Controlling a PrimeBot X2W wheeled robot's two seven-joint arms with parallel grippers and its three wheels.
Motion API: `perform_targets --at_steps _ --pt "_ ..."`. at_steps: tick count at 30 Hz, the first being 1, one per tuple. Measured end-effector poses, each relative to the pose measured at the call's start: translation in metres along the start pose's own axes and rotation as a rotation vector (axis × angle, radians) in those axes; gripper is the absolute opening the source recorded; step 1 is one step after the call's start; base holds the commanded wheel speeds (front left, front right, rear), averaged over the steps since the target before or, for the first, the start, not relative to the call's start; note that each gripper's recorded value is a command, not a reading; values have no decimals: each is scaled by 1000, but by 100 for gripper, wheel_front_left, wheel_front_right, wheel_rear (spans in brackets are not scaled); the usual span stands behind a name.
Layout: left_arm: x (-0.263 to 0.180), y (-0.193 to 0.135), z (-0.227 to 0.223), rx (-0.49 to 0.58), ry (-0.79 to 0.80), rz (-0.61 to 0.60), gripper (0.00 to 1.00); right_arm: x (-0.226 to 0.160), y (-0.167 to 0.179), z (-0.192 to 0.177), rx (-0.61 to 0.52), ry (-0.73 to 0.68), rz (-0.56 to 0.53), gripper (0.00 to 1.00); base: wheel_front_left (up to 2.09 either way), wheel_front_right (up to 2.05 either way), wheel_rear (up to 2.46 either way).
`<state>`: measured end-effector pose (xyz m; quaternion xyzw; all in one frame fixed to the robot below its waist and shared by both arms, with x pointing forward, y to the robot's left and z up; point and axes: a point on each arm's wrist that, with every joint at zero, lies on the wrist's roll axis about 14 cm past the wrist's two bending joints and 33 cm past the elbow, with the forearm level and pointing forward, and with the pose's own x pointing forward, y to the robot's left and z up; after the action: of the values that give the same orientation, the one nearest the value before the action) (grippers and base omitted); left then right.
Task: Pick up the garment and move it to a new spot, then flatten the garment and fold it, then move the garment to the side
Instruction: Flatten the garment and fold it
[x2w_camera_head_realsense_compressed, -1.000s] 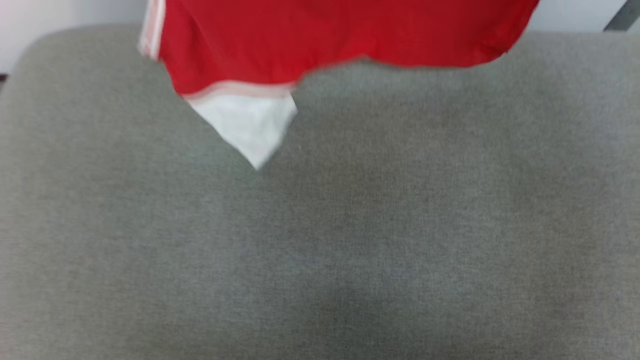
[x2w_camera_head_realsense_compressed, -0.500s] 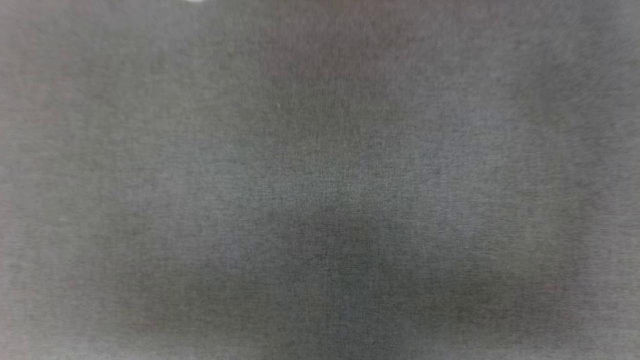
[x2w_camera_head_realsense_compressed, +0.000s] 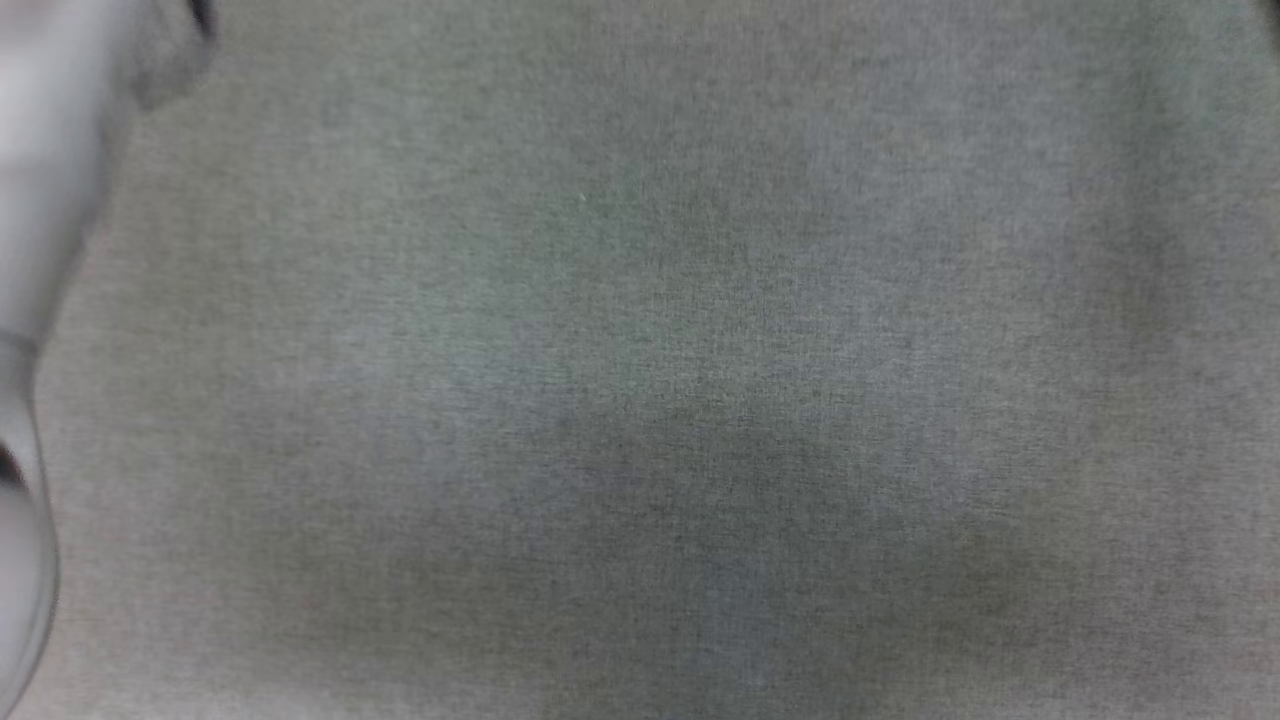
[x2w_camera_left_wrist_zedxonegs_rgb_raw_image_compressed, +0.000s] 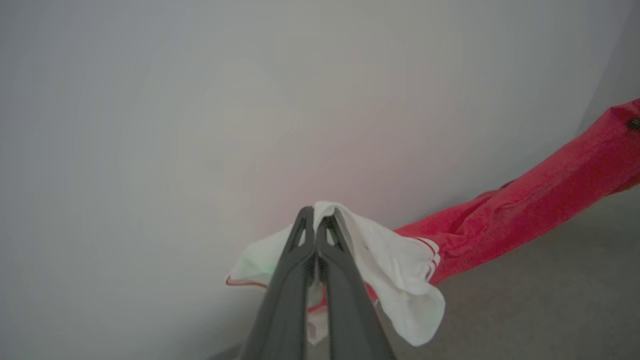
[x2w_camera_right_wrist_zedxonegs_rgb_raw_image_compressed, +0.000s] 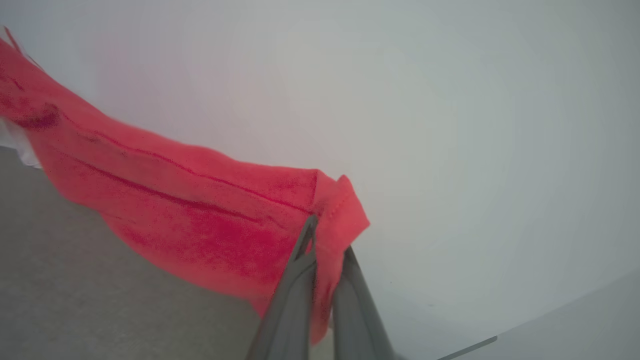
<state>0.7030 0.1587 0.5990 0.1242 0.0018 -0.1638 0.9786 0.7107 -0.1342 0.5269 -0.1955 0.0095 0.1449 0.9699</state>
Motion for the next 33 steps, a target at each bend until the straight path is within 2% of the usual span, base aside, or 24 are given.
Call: perform_targets --at_steps 5,12,17,23,33 --pt "-41 -17 -57 -78 296 -75 0 -23 38 -23 88 100 64 0 0 0 0" --pt "-112 -28 -100 -154 536 -140 0 -71 84 -51 194 246 171 0 0 0 0" --pt "-169 -47 -123 -197 660 -184 0 -119 82 -70 250 350 229 0 0 0 0" --pt "-238 -75 -133 -279 733 -198 0 -178 67 -86 311 445 267 0 0 0 0" --pt "-342 -115 -140 -401 864 -154 0 -263 88 -114 402 651 377 0 0 0 0"
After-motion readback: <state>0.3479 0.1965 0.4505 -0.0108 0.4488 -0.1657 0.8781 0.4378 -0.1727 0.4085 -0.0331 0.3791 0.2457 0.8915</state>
